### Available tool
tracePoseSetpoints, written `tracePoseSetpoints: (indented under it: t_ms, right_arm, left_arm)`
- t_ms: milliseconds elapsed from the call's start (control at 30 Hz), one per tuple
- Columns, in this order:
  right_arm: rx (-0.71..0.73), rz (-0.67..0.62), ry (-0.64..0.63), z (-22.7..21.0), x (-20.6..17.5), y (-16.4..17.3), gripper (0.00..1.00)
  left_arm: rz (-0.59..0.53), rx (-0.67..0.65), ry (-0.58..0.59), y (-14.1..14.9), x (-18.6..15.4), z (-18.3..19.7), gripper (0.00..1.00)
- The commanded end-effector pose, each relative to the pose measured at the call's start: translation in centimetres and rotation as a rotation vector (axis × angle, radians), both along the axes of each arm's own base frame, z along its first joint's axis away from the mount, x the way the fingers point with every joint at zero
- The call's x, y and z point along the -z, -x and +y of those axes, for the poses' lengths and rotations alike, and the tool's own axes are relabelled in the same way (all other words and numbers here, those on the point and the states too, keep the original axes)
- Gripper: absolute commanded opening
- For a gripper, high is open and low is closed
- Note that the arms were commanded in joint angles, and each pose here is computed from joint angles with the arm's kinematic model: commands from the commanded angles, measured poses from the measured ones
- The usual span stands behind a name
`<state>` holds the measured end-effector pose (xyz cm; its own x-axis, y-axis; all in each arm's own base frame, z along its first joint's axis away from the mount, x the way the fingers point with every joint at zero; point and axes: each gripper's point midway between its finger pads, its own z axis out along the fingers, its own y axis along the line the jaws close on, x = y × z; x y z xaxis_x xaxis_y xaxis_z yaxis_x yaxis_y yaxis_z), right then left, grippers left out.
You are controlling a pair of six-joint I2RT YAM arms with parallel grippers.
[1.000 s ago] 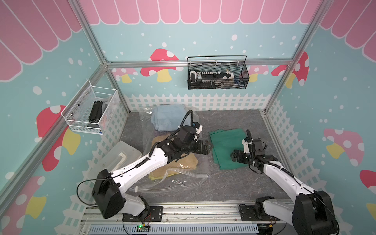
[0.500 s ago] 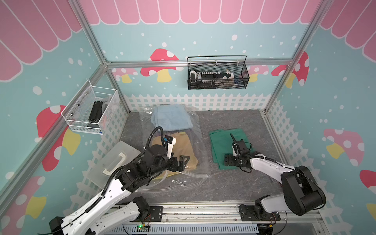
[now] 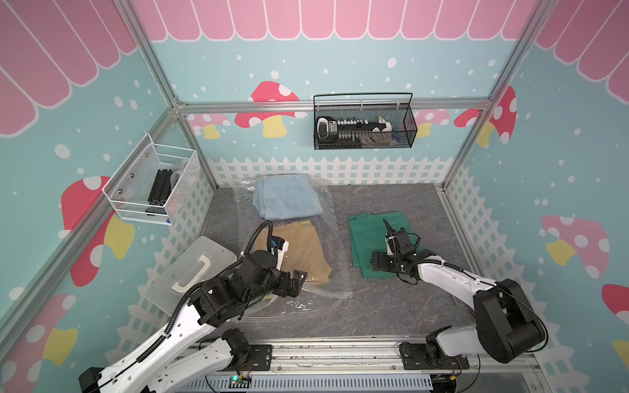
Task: Take the trousers out of the vacuum bag
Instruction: Adjust the trousers at the center of the board, then open the vacuum bag at the center of the board.
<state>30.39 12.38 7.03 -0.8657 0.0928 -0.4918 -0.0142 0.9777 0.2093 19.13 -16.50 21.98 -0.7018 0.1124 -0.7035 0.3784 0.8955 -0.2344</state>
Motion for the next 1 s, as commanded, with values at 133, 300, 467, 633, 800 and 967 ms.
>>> tracePoseSetpoints:
  t_ms: [133, 300, 467, 633, 800, 967]
  right_arm:
    - [-0.088, -0.1, -0.115, 1.4, -5.5, 1.9, 0.97]
    - [-0.15, -0.134, -0.178, 2.0, -7.4, 3.7, 0.97]
    - [-0.174, -0.165, -0.196, 1.9, -8.8, 4.9, 0.97]
    - [-0.19, -0.182, -0.222, 2.0, -9.7, 5.7, 0.96]
    - [-0.203, -0.19, -0.243, 2.2, -10.0, 6.1, 0.96]
    - [-0.217, -0.193, -0.264, 2.6, -10.2, 6.4, 0.96]
  left_arm:
    - [0.007, -0.095, -0.181, 0.1, 1.8, 1.7, 0.99]
    - [0.02, -0.145, -0.238, 0.6, 2.6, 2.5, 0.99]
    - [0.046, -0.237, -0.288, 1.2, 3.6, 3.7, 0.99]
    - [0.098, -0.323, -0.281, 1.8, 4.9, 4.6, 0.99]
    - [0.157, -0.379, -0.288, 2.6, 7.1, 5.2, 0.9]
    - [0.194, -0.418, -0.294, 3.1, 8.7, 5.9, 0.8]
